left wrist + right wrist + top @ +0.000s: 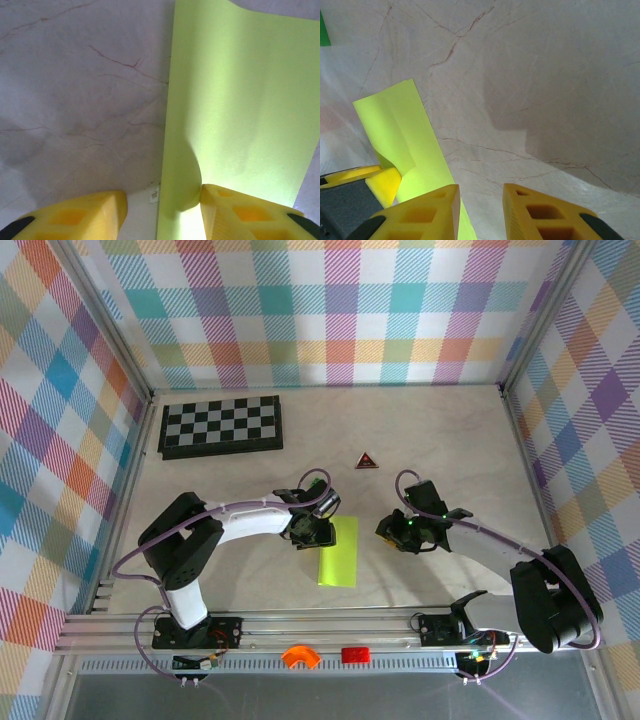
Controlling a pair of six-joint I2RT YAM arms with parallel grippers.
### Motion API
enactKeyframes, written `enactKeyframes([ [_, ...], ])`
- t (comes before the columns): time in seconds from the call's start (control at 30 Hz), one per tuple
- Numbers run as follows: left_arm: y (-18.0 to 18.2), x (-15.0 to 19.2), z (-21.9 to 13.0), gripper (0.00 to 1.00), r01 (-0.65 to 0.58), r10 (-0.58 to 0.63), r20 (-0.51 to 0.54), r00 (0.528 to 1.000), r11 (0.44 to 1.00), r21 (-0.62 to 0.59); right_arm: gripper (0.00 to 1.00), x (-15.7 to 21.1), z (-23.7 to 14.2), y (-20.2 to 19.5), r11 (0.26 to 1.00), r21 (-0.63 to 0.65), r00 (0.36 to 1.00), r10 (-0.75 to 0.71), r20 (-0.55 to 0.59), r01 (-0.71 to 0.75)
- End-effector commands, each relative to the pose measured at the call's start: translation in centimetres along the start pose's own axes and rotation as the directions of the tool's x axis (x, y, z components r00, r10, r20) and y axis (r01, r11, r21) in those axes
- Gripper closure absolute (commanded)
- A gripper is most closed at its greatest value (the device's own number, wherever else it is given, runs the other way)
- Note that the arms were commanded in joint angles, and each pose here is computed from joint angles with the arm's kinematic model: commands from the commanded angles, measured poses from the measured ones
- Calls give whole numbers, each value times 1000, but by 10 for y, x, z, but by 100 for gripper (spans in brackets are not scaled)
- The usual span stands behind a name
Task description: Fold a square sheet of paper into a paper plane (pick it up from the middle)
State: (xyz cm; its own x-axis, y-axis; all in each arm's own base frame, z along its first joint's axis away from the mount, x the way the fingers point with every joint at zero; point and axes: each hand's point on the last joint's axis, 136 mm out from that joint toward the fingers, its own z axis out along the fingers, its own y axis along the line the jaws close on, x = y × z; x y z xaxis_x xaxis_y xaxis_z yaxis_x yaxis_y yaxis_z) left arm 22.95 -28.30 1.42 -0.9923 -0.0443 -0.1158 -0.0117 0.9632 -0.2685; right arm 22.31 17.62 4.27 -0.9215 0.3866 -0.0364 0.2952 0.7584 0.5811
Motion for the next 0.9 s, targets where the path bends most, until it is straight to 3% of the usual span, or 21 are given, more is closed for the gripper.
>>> enactKeyframes([
  [0.0,44,22,37,53,2,-12,-62,998,988,-151,70,3,1,1,1000,1,1000,3,-23,-3],
  [0.27,46,22,39,48,-11,0,-67,998,987,-161,70,4,1,-1,1000,2,1000,6,-26,-6],
  [0.87,48,20,45,46,-44,31,-73,997,981,-187,70,4,3,2,1000,-2,999,-3,-45,3],
])
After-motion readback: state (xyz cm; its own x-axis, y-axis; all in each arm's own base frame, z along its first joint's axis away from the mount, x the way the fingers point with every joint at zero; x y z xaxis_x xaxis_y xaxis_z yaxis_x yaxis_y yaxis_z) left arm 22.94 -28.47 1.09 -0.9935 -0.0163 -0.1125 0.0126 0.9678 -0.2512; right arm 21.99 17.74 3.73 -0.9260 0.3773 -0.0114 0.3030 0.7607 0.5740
